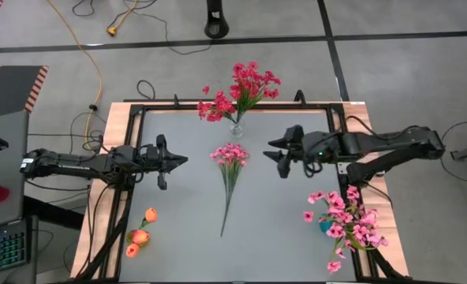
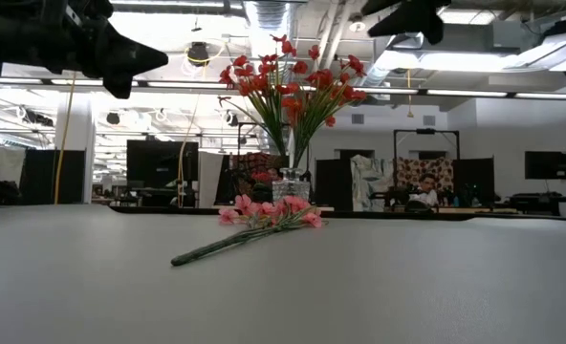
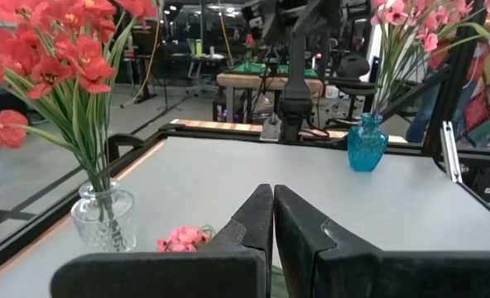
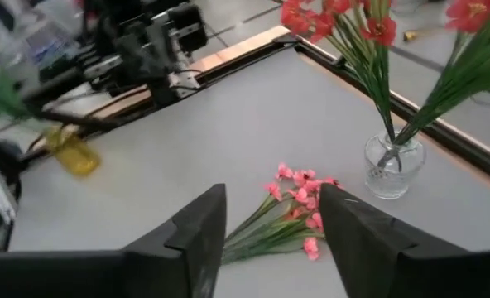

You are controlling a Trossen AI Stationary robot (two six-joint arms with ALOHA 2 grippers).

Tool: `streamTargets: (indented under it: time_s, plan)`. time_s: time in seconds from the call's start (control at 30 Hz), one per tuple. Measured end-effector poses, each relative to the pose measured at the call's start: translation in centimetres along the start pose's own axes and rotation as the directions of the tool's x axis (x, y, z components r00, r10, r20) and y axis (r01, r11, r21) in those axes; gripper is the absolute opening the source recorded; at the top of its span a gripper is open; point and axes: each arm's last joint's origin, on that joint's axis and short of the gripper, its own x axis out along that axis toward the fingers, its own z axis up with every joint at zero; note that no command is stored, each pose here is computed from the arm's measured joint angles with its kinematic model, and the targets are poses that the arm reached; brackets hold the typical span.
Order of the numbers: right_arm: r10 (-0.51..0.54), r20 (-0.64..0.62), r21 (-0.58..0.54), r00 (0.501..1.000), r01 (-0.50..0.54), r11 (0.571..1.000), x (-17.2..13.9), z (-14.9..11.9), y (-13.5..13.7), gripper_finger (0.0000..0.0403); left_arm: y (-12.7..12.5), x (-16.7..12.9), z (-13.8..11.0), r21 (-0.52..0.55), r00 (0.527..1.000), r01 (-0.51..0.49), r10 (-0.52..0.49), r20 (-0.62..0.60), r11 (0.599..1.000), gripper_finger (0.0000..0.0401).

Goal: Sort flowers into vase by color
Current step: Put the pink flowers into the blue vase

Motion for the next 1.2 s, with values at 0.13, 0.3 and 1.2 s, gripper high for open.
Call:
streamTargets:
  time_s: [0.13,0.3,1.2]
  plan:
    - [-0.037,-0.023,0.111,0.999,0.040,0.993,1.7,0.5,0.2,0.0252,0.0,0.0,0.1,0.005,1.000,0.000,0.000,0.006,1.000,0.0000]
    - [-0.083,-0.075,0.112,0.994,0.092,0.989,4.4,0.1,0.4,0.0260,0.0,0.0,0.0,0.005,1.000,0.003,-0.003,0.001,1.000,0.0000]
    - [-0.171,-0.364,0.391,0.916,0.317,0.864,16.5,-8.1,0.6,0.0260,0.0,0.0,-0.1,0.005,1.000,0.008,-0.008,-0.010,1.000,0.0000]
